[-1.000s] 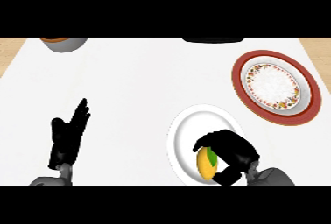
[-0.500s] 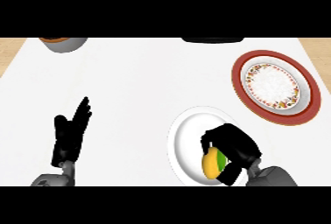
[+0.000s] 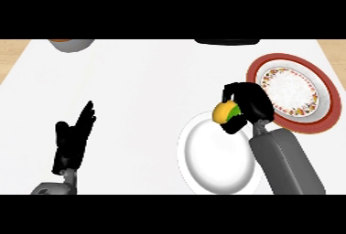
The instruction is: Pick the lemon from the plate and place it in the plate
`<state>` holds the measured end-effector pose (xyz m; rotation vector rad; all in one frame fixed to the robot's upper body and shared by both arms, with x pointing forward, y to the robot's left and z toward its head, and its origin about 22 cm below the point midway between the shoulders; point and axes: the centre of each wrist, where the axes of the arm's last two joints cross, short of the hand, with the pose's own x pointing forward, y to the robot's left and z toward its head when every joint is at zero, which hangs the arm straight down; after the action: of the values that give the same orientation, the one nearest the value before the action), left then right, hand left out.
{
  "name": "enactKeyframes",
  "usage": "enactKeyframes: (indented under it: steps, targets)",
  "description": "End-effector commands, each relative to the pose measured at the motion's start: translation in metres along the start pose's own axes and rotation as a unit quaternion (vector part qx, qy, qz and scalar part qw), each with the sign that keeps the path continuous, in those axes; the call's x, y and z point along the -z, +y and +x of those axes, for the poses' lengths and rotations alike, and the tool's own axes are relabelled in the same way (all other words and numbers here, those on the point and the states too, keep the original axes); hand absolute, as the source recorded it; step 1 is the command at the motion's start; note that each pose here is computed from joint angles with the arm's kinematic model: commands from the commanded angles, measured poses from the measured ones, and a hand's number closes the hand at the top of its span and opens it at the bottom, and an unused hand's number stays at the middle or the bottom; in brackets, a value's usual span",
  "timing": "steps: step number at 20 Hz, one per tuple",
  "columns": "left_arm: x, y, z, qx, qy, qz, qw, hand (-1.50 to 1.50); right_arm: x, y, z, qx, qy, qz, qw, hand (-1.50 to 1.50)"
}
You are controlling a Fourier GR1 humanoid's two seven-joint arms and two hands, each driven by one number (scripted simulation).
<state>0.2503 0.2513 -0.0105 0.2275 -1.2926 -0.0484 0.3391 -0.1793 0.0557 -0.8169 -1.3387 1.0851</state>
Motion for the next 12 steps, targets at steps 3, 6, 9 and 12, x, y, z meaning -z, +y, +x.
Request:
enactKeyframes:
  steps: [3, 6, 9, 12]
  targets:
    - [-0.003, 0.004, 0.005, -0.004, 0.009, -0.001, 1.0000, 0.00, 0.017, -0.041, 0.011, 0.012, 0.026, -0.108, 0.994, 1.50]
    - [0.005, 0.014, 0.010, -0.003, 0.005, 0.007, 1.0000, 0.00, 0.019, -0.080, 0.017, 0.031, 0.042, -0.224, 0.973, 1.50]
    - [0.004, 0.012, 0.005, 0.003, 0.005, 0.008, 1.0000, 0.00, 0.016, -0.104, 0.015, 0.029, 0.080, -0.276, 0.957, 1.50]
    - [-0.002, 0.014, -0.002, -0.008, 0.008, 0.012, 0.9999, 0.00, 0.017, -0.078, 0.000, 0.037, 0.108, -0.275, 0.955, 1.50]
